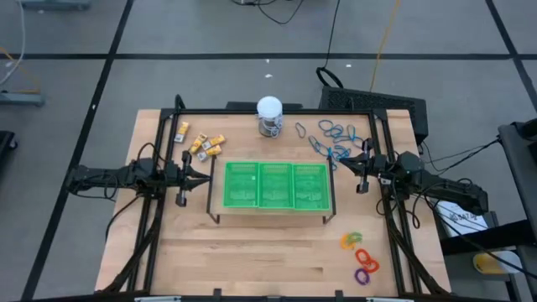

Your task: Pick & Place Office Desk Supplies

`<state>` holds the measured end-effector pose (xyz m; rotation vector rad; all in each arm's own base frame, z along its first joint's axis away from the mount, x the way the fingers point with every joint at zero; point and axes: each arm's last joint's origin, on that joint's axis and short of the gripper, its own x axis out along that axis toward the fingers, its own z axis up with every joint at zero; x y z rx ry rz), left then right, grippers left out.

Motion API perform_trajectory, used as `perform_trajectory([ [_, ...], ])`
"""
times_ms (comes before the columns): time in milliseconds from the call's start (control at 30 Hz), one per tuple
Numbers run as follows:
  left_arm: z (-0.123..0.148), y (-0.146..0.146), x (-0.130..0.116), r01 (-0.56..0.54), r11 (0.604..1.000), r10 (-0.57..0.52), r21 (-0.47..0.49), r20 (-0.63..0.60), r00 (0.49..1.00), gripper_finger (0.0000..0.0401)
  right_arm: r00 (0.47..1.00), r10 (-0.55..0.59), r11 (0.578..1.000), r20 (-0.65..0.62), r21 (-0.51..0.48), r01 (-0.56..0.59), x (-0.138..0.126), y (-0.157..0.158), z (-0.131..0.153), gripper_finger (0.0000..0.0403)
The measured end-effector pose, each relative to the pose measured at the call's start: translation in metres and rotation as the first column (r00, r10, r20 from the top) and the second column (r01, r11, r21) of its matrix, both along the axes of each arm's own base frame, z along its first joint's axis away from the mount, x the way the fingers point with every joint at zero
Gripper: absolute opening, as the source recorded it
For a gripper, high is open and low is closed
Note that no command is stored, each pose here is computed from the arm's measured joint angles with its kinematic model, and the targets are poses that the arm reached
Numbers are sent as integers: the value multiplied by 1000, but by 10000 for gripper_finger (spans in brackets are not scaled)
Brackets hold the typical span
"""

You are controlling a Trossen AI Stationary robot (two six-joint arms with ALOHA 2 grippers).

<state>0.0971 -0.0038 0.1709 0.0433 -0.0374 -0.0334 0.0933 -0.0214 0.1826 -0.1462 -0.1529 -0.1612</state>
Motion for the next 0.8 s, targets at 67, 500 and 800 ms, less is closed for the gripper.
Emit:
perform_trajectory([
  [67, 0, 0, 0, 0, 1000, 0, 0, 0, 1000, 45, 1000, 0, 1000, 1, 0, 0, 0, 0, 0, 0],
  [500, 0, 0, 0, 0, 1000, 0, 0, 0, 1000, 45, 998, 1, 1000, 60, -11, 0, -1, 0, 6, 0],
  [800, 0, 0, 0, 0, 1000, 0, 0, 0, 1000, 45, 948, 60, 972, 314, 199, -127, -8, 2, 26, 0],
])
